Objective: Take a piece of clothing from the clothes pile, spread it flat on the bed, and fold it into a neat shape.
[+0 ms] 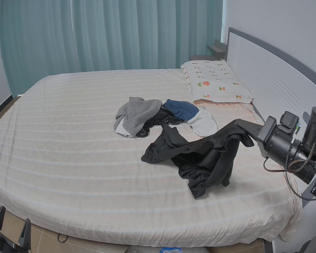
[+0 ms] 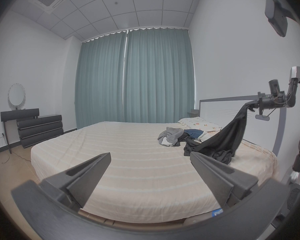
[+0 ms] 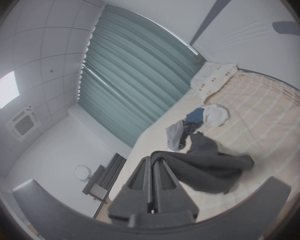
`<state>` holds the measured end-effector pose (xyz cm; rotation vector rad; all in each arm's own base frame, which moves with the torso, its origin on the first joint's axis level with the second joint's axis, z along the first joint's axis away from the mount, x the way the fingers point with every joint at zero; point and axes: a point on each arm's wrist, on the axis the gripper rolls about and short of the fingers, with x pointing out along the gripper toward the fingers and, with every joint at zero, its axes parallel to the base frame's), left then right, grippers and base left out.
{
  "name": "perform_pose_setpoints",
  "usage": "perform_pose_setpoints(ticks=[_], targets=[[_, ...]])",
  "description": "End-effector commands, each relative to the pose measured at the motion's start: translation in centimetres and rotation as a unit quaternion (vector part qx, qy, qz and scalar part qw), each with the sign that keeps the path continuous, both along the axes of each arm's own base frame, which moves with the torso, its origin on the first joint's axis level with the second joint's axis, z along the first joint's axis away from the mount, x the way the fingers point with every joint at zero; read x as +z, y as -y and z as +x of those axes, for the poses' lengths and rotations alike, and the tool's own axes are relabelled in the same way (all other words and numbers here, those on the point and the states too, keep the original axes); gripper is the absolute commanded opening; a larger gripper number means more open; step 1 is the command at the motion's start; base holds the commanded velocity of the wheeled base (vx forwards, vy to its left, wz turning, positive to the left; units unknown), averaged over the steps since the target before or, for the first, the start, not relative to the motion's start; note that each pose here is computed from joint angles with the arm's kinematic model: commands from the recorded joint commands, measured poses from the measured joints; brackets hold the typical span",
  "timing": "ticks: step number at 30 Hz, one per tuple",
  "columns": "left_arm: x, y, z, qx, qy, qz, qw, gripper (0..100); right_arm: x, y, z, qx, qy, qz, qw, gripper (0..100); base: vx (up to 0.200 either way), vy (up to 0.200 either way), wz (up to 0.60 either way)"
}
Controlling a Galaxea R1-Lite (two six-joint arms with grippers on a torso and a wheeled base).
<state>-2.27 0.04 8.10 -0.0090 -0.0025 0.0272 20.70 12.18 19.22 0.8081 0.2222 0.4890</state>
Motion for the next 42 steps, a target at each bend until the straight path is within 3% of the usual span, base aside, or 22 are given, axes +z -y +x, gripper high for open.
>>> perform_pose_setpoints(ticks=[1, 7, 15, 16, 17, 18, 20, 22, 25, 28, 29, 30, 31, 32, 33, 37, 42], targets=[[-0.4, 0.0, 0.0, -0.004, 0.003, 0.006, 1.0000, 100, 2.1, 1.3, -3.0, 0.013, 0.053, 0.018, 0.9984, 0, 0.000, 0.000, 0.00], [-0.4, 0.1, 0.0, -0.028, 0.004, 0.038, 0.9989, 100, 1.5, 1.1, -3.7, 0.038, 0.057, -0.004, 0.9976, 0, 0.000, 0.000, 0.00], [0.0, 0.1, -0.1, -0.028, 0.016, 0.035, 0.9989, 100, 1.4, 1.1, -3.7, 0.042, 0.057, -0.007, 0.9975, 0, 0.000, 0.000, 0.00], [2.3, 0.1, -0.5, -0.029, 0.049, 0.025, 0.9981, 100, 1.3, 1.1, -3.6, 0.042, 0.056, -0.008, 0.9975, 0, 0.000, 0.000, 0.00], [7.7, 0.1, -0.9, -0.032, 0.109, -0.011, 0.9935, 100, 1.3, 1.1, -3.6, 0.042, 0.055, -0.008, 0.9976, 0, 0.000, 0.000, 0.00], [12.2, 0.1, -0.6, -0.042, 0.143, -0.050, 0.9876, 100, 1.2, 1.0, -3.6, 0.043, 0.054, -0.008, 0.9976, 0, 0.000, 0.000, 0.00], [15.5, 0.2, 0.4, -0.069, 0.151, -0.078, 0.9831, 100, 1.2, 1.0, -3.5, 0.044, 0.053, -0.009, 0.9976, 0, 0.000, 0.000, 0.00], [15.6, 0.5, 2.4, -0.113, 0.100, 0.002, 0.9885, 100, 1.2, 0.7, -3.7, 0.051, 0.054, -0.008, 0.9972, 0, 0.000, 0.000, 0.00], [12.5, 0.5, 6.8, -0.125, -0.057, 0.024, 0.9902, 100, 0.9, 0.6, -3.7, 0.053, 0.048, -0.011, 0.9974, 0, 0.000, 0.000, 0.00], [10.9, 0.9, 9.1, -0.161, -0.128, 0.019, 0.9784, 100, 0.4, 0.6, -3.7, 0.054, 0.038, -0.018, 0.9976, 0, 0.000, 0.000, 0.00], [10.9, 0.9, 9.1, -0.161, -0.128, 0.019, 0.9784, 100, 0.4, 0.6, -3.7, 0.054, 0.038, -0.018, 0.9976, 0, 0.000, 0.000, 0.00], [10.0, 1.7, 11.3, -0.195, -0.184, 0.020, 0.9631, 100, 0.3, 0.6, -3.7, 0.055, 0.038, -0.018, 0.9976, 0, 0.000, 0.000, 0.00], [9.7, 2.2, 12.4, -0.208, -0.206, 0.019, 0.9561, 100, 0.4, 0.6, -3.7, 0.054, 0.038, -0.018, 0.9976, 0, 0.000, 0.000, 0.00], [9.6, 2.3, 12.8, -0.211, -0.212, 0.020, 0.9540, 100, 0.4, 0.6, -3.7, 0.054, 0.038, -0.018, 0.9976, 0, 0.000, 0.000, 0.00], [8.8, 3.0, 14.7, -0.223, -0.240, 0.023, 0.9446, 100, 0.4, 0.6, -3.7, 0.053, 0.040, -0.019, 0.9976, 0, 0.000, 0.000, 0.00], [6.7, 4.6, 18.8, -0.243, -0.263, 0.033, 0.9330, 100, 0.4, 0.6, -3.7, 0.053, 0.040, -0.021, 0.9976, 0, 0.000, 0.000, 0.00], [2.8, 7.1, 24.2, -0.229, -0.281, 0.043, 0.9310, 100, 0.5, 0.7, -3.6, 0.048, 0.051, -0.036, 0.9969, 0, 0.000, 0.000, 0.00]])
